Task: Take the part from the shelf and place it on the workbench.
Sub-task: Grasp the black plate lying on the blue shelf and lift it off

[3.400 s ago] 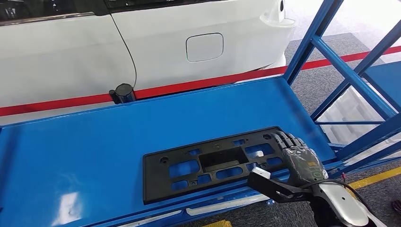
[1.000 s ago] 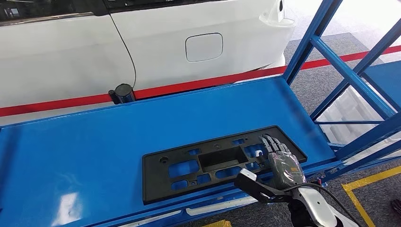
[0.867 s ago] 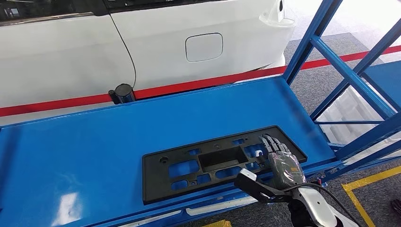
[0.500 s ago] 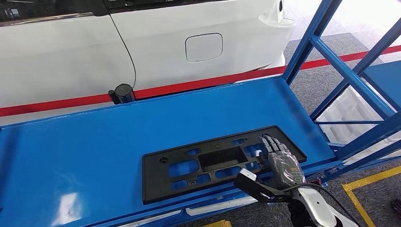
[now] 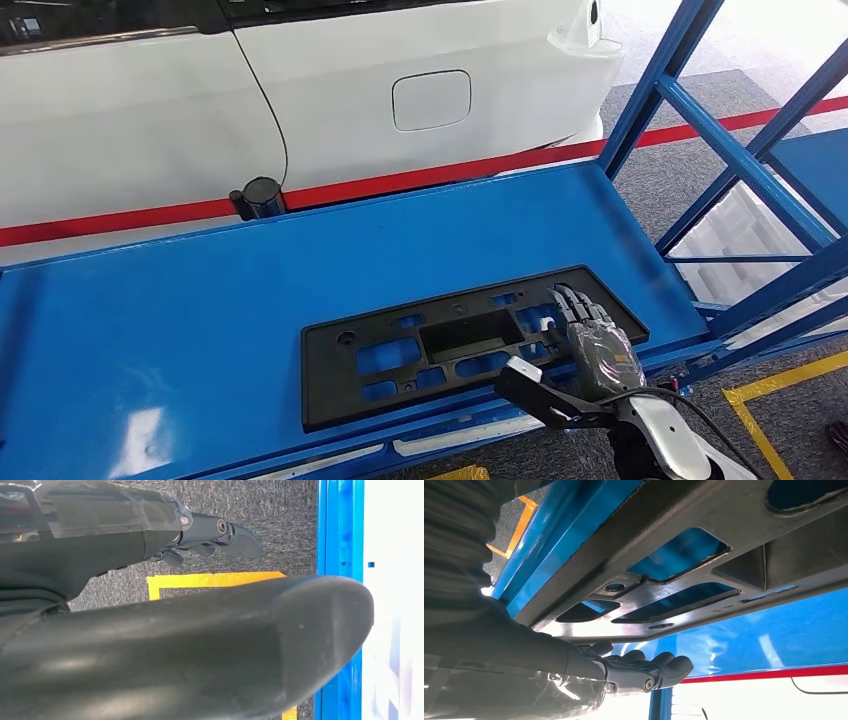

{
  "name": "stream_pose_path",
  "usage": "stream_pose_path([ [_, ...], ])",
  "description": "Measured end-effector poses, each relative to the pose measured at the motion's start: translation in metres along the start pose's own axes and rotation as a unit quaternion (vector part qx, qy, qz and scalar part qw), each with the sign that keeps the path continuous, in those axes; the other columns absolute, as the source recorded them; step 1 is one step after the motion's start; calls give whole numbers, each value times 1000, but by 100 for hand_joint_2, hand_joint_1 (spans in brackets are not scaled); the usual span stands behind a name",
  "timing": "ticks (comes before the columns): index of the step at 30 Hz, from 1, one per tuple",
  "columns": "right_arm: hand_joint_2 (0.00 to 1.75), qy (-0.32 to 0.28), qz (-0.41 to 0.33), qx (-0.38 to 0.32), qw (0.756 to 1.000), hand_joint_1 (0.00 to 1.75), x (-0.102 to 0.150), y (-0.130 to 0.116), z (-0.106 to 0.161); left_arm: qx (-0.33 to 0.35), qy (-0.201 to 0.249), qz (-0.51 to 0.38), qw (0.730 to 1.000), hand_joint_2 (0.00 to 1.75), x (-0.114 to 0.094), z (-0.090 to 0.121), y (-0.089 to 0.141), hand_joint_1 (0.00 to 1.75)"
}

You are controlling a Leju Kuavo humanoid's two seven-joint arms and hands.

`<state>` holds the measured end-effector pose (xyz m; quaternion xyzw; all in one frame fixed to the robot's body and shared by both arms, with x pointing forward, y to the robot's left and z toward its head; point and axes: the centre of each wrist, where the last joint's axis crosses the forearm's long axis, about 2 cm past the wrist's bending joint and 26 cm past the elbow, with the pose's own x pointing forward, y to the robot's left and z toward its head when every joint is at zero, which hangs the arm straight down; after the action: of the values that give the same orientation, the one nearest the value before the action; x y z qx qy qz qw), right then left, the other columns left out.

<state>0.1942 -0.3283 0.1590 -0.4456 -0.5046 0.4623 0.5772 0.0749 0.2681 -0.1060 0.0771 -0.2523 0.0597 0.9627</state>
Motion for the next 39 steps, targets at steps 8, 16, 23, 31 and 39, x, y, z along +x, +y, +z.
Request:
stream_pose_path([
  [8,175,4,31,-30,999,175,-7,-7,-5,-12,-1,-12,1000,0,0,0,0,0],
  [16,175,12,35,-49,998,175,-13,-7,-8,-14,2,-17,1000,0,0,0,0,0],
  [23,175,6,53,-85,995,175,-14,-5,-9,-17,1,-23,1000,0,0,0,-1,0],
  [31,175,1,69,-108,992,175,-13,-3,-9,-26,-3,-25,999,0,-1,2,-7,0],
  [39,175,-4,67,-121,990,175,-10,-3,-8,-31,-4,-24,999,0,-1,3,-11,0],
])
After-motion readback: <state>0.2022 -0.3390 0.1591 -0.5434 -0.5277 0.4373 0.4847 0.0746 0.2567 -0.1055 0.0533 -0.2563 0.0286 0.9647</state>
